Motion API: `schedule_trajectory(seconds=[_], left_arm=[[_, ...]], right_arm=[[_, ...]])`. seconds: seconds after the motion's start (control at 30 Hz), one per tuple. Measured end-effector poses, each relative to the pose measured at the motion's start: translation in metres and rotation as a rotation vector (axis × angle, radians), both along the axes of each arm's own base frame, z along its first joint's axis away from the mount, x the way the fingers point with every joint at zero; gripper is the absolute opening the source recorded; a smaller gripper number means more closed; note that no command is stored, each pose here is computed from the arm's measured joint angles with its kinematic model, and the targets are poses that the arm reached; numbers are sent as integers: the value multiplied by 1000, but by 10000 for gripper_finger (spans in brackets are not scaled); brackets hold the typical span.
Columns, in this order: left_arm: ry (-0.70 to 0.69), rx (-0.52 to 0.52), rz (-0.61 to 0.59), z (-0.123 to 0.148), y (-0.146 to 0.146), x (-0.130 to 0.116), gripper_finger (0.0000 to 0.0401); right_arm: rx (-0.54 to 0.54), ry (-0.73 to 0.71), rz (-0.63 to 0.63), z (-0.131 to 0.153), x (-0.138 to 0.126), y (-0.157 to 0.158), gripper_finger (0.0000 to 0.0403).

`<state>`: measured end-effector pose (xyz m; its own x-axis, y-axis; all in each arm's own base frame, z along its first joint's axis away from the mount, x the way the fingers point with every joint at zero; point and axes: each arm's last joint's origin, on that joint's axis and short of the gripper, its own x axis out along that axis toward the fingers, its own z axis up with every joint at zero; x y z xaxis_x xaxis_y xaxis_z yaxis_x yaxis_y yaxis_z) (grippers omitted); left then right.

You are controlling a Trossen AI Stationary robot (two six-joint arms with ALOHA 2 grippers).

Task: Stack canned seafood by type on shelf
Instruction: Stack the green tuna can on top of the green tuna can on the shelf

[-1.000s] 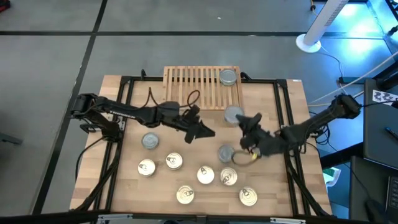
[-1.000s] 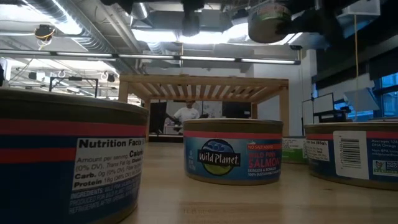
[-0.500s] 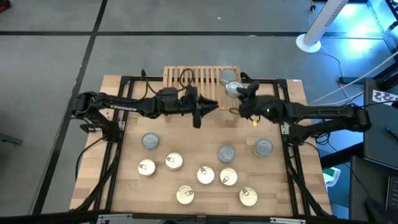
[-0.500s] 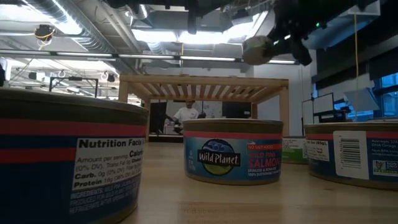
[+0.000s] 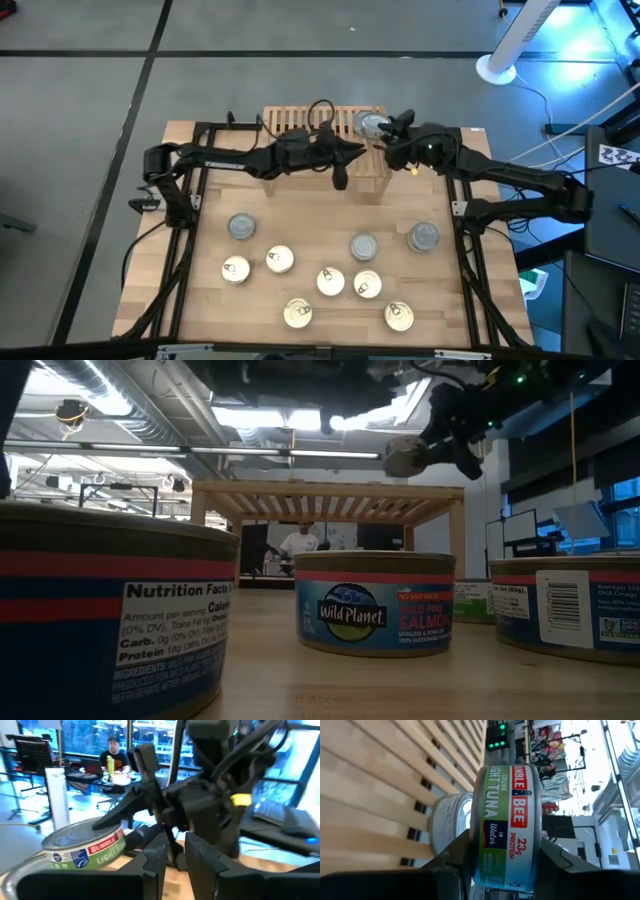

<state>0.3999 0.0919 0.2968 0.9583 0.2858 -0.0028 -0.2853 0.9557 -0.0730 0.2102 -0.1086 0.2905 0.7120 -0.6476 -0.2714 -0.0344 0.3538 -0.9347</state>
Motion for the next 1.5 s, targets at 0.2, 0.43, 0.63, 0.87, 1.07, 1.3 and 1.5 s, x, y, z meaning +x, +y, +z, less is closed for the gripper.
schedule_trajectory(seconds=[0.2,0.43,0.63,0.87,1.07,1.3,1.5], left_arm=[[6,62,47,0,24,14,27],[41,48,84,-15,42,18,2],[91,51,84,-29,45,22,3],[108,49,143,-32,52,21,2],[123,42,163,-44,61,23,3],[115,2,184,-50,70,22,2],[105,-6,194,-50,72,22,3]], right_arm=[[-2,37,-15,-11,8,-14,134],[-25,31,-26,-16,16,-20,134],[-43,2,-24,-15,19,-21,134],[-37,14,-24,-18,21,-22,134],[-37,20,-33,-19,21,-23,134],[-44,27,-67,-19,20,-23,156],[-36,37,-58,-20,20,-23,189]])
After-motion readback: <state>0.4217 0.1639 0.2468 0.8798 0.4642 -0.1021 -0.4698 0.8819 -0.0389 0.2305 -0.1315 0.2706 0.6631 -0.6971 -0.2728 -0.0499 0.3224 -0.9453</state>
